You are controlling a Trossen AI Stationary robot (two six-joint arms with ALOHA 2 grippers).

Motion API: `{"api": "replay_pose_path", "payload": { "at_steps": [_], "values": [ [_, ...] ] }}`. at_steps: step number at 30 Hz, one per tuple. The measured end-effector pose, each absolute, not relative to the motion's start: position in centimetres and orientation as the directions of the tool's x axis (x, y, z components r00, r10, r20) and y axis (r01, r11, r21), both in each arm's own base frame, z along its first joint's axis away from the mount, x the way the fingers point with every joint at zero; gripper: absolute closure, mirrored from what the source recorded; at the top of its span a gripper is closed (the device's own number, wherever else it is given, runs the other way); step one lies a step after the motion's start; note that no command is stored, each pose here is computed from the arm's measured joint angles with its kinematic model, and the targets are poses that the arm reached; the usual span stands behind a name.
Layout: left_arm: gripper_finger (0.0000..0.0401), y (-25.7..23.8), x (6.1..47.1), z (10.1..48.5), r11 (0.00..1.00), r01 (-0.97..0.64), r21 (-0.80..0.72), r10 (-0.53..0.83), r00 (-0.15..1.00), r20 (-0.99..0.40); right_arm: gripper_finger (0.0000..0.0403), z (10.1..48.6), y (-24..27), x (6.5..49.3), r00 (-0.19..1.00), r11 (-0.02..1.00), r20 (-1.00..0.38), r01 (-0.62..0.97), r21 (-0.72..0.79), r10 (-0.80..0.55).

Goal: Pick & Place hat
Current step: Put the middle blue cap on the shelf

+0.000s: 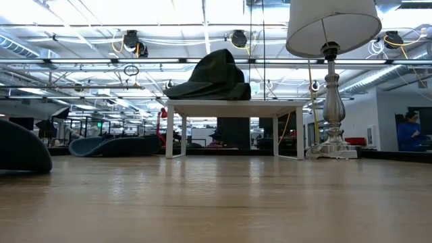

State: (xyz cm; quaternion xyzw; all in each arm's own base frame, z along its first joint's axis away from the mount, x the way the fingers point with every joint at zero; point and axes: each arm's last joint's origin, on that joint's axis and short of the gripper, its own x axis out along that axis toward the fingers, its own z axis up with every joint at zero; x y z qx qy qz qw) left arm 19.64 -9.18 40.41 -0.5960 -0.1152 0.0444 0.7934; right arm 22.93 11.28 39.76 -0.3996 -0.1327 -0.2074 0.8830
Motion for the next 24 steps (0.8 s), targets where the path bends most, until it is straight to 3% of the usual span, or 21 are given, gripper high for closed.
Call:
{"api": "replay_pose_path", "payload": {
  "at_steps": [11,20,24],
  "values": [
    [0.0138,-11.3,22.5,39.5,0.197,0.17,-0.965,0.181,0.962,0.206,0.0397,38.8,11.0,25.4,0.858,0.532,0.508,0.469,-0.705,-0.083],
    [0.0135,-12.2,24.1,39.7,0.251,0.304,-0.919,0.183,0.918,0.353,0.0395,38.9,10.4,25.7,0.837,0.606,0.531,0.492,-0.625,-0.132],
    [0.014,-12.5,24.4,39.6,0.238,0.34,-0.91,0.148,0.913,0.38,0.0396,38.9,10.3,25.7,0.838,0.591,0.527,0.5,-0.634,-0.144]
  ]
}}
